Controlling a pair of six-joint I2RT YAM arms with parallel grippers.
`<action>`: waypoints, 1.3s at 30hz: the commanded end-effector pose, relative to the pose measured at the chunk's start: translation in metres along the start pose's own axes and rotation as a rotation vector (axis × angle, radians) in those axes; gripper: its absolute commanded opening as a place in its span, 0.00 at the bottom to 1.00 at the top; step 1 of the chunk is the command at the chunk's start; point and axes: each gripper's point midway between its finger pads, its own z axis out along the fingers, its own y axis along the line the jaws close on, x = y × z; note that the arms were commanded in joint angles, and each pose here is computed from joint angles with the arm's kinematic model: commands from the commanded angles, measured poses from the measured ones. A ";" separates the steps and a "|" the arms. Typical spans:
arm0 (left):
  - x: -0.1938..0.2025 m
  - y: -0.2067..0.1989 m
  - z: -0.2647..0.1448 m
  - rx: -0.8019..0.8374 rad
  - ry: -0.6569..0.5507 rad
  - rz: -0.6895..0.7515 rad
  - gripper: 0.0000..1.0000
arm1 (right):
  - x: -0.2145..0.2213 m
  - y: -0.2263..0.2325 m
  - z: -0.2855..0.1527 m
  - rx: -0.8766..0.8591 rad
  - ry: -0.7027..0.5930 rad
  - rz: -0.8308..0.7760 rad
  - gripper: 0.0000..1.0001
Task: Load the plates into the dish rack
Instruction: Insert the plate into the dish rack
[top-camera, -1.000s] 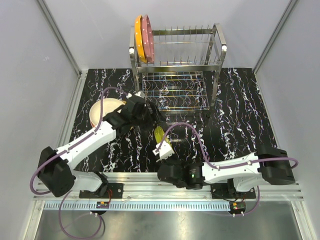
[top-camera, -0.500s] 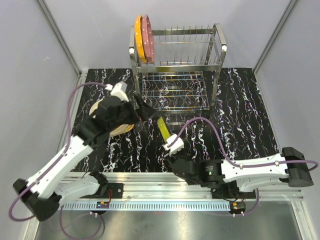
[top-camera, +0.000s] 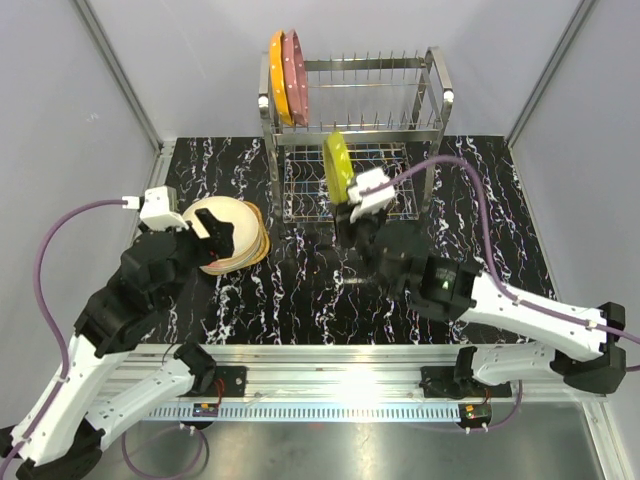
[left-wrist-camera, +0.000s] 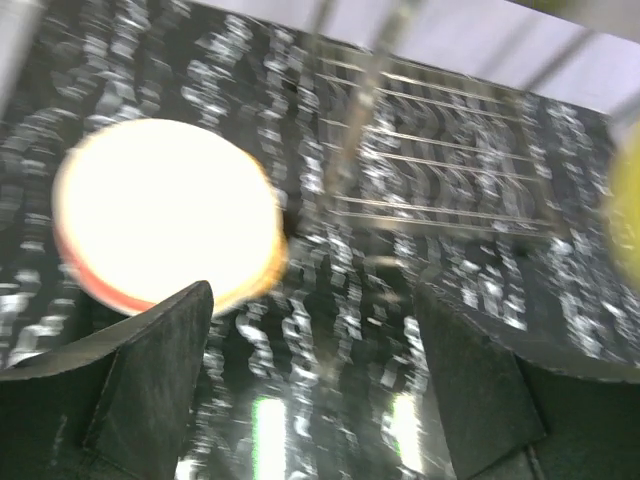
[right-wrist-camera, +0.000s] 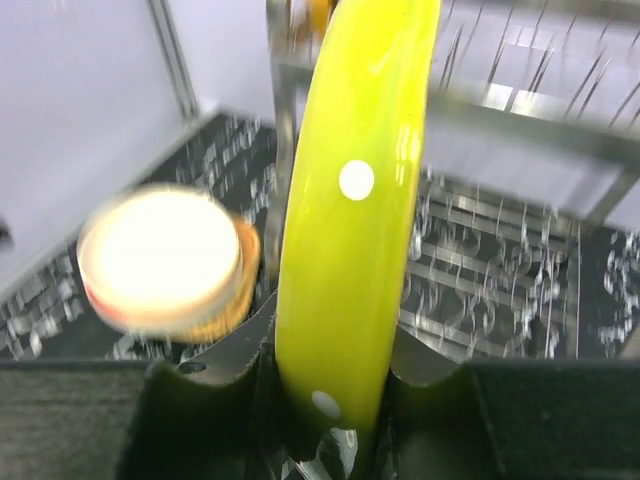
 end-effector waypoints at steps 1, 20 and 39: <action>-0.011 0.034 0.001 -0.156 -0.075 0.115 0.88 | -0.111 -0.011 0.011 -0.025 -0.226 0.113 0.00; 0.051 0.071 0.045 -0.359 0.004 0.283 0.99 | -0.198 -0.058 0.156 0.106 -0.313 0.071 0.00; 0.056 0.071 0.050 -0.355 0.020 0.283 0.99 | -0.189 -0.071 0.225 0.132 -0.384 0.010 0.00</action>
